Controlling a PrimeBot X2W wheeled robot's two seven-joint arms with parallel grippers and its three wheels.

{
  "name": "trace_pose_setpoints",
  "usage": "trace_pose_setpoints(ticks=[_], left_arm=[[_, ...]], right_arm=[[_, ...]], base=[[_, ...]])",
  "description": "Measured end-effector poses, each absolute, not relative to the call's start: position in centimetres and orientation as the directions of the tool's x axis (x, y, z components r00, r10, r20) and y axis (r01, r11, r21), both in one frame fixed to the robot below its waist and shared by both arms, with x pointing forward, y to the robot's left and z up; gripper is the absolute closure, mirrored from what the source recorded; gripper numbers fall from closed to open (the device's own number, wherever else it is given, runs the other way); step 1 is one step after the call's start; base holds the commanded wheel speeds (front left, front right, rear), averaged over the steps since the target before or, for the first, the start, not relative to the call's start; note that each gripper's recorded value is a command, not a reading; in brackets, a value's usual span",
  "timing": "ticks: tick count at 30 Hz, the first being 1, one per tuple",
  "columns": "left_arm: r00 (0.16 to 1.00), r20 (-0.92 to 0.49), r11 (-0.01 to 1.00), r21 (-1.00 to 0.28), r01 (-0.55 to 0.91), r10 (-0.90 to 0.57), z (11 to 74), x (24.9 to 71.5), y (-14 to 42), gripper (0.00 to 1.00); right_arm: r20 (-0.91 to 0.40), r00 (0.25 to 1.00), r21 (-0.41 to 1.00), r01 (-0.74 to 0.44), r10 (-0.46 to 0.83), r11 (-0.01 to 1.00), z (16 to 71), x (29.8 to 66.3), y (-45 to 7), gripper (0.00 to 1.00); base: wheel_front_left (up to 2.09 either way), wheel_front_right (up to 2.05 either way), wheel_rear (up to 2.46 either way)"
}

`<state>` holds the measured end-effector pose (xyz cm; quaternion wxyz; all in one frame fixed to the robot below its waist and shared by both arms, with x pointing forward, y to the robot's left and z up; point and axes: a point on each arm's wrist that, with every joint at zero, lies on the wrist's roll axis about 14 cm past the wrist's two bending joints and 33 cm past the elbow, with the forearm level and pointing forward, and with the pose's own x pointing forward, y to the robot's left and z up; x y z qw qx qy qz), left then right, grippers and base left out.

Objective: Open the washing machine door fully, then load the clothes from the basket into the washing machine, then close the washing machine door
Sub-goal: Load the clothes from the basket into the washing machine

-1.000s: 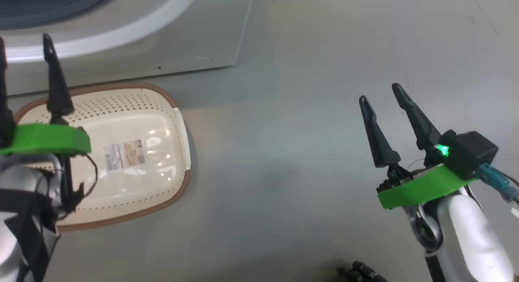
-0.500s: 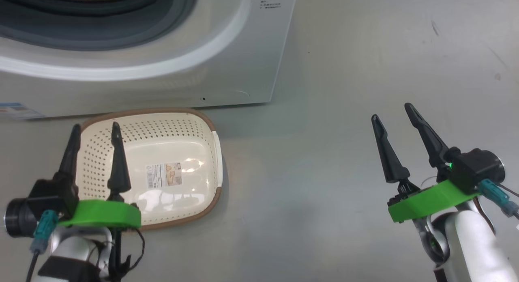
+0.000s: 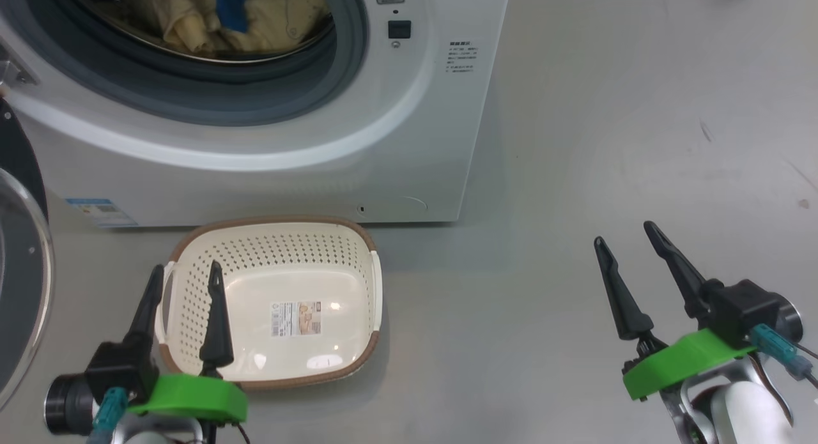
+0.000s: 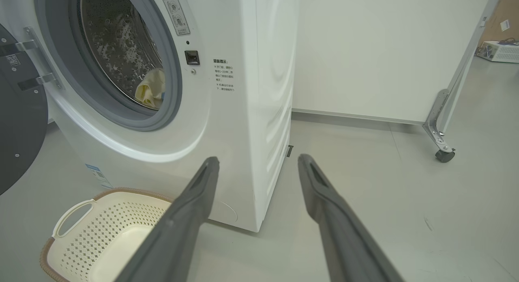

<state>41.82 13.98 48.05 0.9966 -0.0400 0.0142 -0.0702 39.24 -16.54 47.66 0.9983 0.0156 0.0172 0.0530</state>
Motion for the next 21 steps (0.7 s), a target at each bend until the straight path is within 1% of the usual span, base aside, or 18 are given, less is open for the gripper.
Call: trace_pose_setpoints(ticks=[7,12,21], left_arm=[[0.991,-0.025,0.99,-0.059,0.129,-0.131,48.3,39.2,14.3,0.0],[0.992,-0.012,0.99,-0.067,0.124,-0.125,48.9,37.6,14.2,0.0],[0.993,0.016,0.991,-0.059,0.121,-0.12,49.8,36.4,14.1,0.0]], right_arm=[[-0.029,0.994,0.033,-0.109,0.11,0.993,48.4,37.5,-16.4,0.0],[-0.023,0.994,0.031,-0.105,0.106,0.994,49.1,36.2,-16.5,0.0],[-0.011,0.994,0.026,-0.109,0.109,0.994,50.1,34.8,-16.4,0.0]], base=[[0.0,0.0,0.0],[0.0,0.0,0.0],[0.0,0.0,0.0]])
